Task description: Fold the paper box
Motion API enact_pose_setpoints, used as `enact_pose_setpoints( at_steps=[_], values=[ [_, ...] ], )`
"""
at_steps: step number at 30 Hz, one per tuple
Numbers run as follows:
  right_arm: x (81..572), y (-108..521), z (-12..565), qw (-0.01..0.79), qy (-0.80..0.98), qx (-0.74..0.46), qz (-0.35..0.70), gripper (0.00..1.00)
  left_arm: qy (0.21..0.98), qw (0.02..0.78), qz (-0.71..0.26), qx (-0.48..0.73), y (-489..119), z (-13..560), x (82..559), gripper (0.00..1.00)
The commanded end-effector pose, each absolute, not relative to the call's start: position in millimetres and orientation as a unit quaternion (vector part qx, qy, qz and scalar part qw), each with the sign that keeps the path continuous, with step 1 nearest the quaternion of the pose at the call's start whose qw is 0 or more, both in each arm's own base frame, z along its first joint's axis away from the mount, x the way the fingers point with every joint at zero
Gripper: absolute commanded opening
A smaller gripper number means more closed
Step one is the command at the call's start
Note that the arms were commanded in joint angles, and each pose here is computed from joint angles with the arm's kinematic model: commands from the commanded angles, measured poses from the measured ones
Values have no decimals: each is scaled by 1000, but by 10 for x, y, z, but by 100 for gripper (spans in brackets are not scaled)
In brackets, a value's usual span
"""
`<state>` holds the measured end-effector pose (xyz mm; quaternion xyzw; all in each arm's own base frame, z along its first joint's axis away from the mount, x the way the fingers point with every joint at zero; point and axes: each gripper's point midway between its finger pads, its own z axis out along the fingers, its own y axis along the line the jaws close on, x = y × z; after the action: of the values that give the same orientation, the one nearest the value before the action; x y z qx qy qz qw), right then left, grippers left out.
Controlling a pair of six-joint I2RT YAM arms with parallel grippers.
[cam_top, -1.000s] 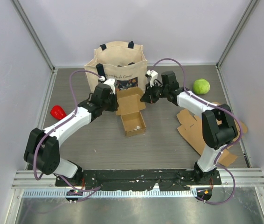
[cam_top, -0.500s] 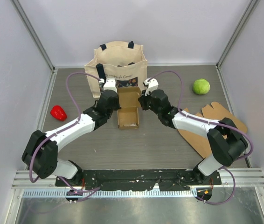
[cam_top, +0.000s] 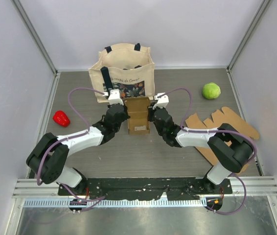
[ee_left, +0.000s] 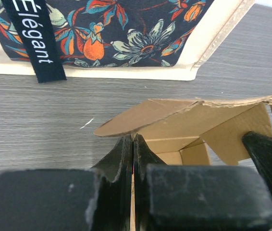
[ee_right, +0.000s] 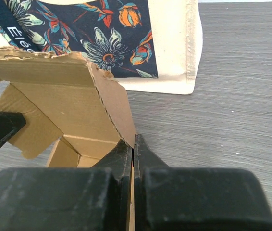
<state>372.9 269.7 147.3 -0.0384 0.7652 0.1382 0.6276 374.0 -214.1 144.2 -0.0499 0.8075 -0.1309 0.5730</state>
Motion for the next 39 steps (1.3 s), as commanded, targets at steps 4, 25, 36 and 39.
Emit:
enact_pose_setpoints(
  at_steps=[4, 25, 36, 39],
  values=[
    [3725, 2441, 1641, 689, 714, 47, 116, 1, 791, 592, -121, -99, -2100, 1399, 3733, 5],
    [3322, 2415, 1405, 707, 697, 72, 97, 3, 798, 586, -113, -81, -2183, 1102, 3403, 5],
    [3333, 2477, 1596, 679, 712, 149, 96, 2, 799, 588, -105, -68, -2165, 1084, 3338, 0],
    [3349, 2522, 1545, 679, 714, 146, 86, 3, 798, 589, -109, -74, -2167, 1097, 3318, 0]
  ],
)
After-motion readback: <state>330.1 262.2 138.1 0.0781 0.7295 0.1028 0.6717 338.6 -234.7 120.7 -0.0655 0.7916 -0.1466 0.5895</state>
